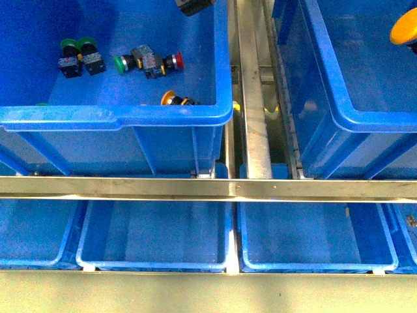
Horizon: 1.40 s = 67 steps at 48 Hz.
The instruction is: Pick red and yellow buttons and place in box
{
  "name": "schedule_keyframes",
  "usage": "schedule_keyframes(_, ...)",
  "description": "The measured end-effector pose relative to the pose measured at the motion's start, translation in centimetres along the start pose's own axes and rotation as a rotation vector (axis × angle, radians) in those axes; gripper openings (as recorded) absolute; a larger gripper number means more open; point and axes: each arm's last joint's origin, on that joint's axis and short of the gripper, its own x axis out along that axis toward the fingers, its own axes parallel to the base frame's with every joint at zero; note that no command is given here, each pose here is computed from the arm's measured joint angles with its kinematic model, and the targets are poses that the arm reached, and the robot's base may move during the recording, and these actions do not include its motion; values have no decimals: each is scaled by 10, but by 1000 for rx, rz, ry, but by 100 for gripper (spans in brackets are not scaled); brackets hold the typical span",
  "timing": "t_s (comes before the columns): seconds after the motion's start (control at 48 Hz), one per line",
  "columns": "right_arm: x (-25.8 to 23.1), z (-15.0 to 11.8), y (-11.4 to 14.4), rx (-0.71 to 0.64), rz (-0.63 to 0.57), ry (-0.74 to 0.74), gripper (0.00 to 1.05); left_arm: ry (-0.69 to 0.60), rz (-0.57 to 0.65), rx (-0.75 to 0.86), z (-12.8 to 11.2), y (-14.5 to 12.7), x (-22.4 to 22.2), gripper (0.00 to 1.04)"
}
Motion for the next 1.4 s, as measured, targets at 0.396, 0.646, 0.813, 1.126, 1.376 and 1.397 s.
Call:
schedule_keyframes(0.396, -23, -3, -23, 41, -54, 32, 26, -53, 318, -60, 106, 292, -171, 97)
schedule_keyframes(0.646, -40, -3, -15, 67, -69, 53, 26, 66, 264, -125, 64, 324, -194, 97)
schedule_keyframes(0.813, -56, -6, -11, 128, -96, 64, 26, 23, 194, -107, 66, 330, -216, 97)
schedule_keyframes(1.126, -82, -7, -13, 243, -155, 40, 26, -52, 178, 35, 14, 304, -280, 97)
schedule_keyframes(1.376, -93, -8, -15, 318, -192, 32, 26, -428, 103, 424, -25, 301, -279, 68)
schedule_keyframes(1.397, -94, -7, -16, 325, -193, 28, 26, -452, 109, 444, -27, 299, -279, 63)
